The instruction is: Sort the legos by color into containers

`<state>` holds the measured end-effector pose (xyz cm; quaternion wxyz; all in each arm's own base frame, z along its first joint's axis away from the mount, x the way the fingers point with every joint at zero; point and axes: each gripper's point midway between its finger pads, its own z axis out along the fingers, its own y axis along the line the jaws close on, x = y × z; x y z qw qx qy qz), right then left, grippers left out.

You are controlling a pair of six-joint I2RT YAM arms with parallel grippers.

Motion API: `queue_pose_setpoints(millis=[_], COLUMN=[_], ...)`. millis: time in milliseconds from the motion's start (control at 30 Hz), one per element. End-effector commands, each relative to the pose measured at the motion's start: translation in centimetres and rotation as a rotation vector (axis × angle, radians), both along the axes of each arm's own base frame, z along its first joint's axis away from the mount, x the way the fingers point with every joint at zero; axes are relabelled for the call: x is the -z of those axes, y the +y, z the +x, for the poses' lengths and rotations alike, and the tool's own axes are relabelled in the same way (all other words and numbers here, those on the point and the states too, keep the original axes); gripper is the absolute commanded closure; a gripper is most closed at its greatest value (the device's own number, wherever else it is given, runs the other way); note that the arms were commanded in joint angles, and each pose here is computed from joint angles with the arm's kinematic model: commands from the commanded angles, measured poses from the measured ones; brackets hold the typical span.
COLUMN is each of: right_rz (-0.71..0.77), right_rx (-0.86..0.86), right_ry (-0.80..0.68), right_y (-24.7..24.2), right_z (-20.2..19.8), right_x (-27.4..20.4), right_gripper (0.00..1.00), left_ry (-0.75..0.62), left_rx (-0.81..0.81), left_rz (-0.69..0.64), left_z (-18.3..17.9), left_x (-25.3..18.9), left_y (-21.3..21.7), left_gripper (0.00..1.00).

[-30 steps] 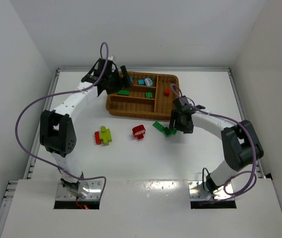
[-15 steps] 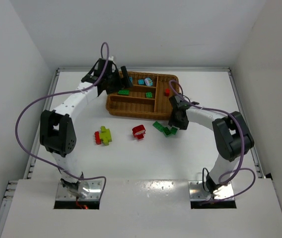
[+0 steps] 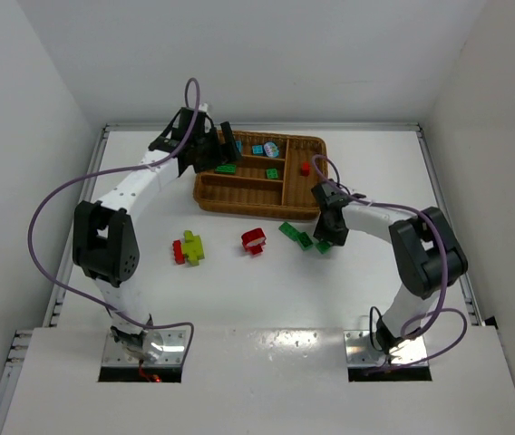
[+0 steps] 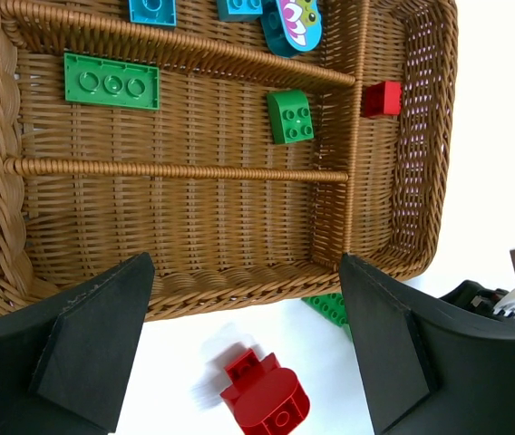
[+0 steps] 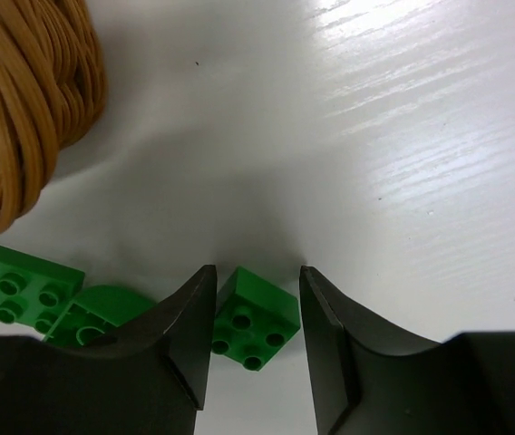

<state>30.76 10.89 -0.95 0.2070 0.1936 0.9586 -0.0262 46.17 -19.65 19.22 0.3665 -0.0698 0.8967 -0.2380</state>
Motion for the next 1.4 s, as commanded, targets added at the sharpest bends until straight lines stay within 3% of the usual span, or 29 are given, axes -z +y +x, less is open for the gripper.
queue_pose_setpoints(millis=[0, 67, 100, 133, 233, 333, 467, 633, 767, 867, 1167, 1267, 1367], right_rz=[0.026, 0.029, 0.029, 0.02, 0.066, 0.184, 0.199, 0.198, 0.202, 0.171, 0.06, 0.048, 0.024], right_rx=[0.021, 0.021, 0.021, 0.0, -0.051, -0.207, -0.303, -0.396, -0.435, -0.421, -0.414, -0.438, -0.456], right_ry=[-0.051, -0.056, -0.058, -0.055, -0.084, -0.085, -0.097, -0.078, -0.094, -0.07, -0.002, -0.004, 0.033], right_y=[0.3, 0.4, 0.3, 0.2, 1.1, 3.6, 4.2, 4.8, 5.1, 4.5, 3.6, 4.2, 4.0], right_z=[0.5, 0.6, 0.5, 0.5, 0.7, -0.1, -0.1, -0.5, -0.3, -0.5, -1.2, -1.0, -1.7], right_x=[-1.3, -1.7, -2.0, -2.0, -3.0, -2.6, -2.5, -1.9, -2.1, -1.7, -0.3, -0.2, 0.1], right_gripper=[0.58, 0.55, 0.44, 0.41, 0.38, 0.36, 0.36, 0.29, 0.31, 0.4, 0.42, 0.5, 0.47], left_ry=[-0.033, -0.024, -0.024, -0.024, -0.033, -0.024, -0.012, -0.012, -0.012, -0.001, -0.01, -0.01, -0.005], left_rx=[0.011, 0.011, 0.011, 0.011, 0.011, 0.011, 0.026, 0.026, 0.026, 0.033, 0.033, 0.033, 0.039], left_rz=[-0.003, 0.0, 0.0, 0.0, -0.003, 0.0, -0.008, -0.008, -0.008, -0.011, -0.013, -0.013, -0.004], left_z=[-0.4, -0.3, -0.3, -0.3, -0.1, -0.1, -0.2, -0.2, -0.2, -0.2, 0.0, 0.0, -0.2], left_x=[-1.3, -0.9, -0.9, -0.9, -1.2, -0.8, -0.7, -0.7, -0.7, -0.2, -0.6, -0.6, -0.5], left_y=[-0.2, -0.2, -0.2, -0.2, -0.3, -0.3, -0.6, -0.6, -0.6, -0.8, -0.8, -0.8, -0.7], left_gripper=[0.11, 0.11, 0.11, 0.11, 0.11, 0.11, 0.11, 0.11, 0.11, 0.11, 0.11, 0.11, 0.11])
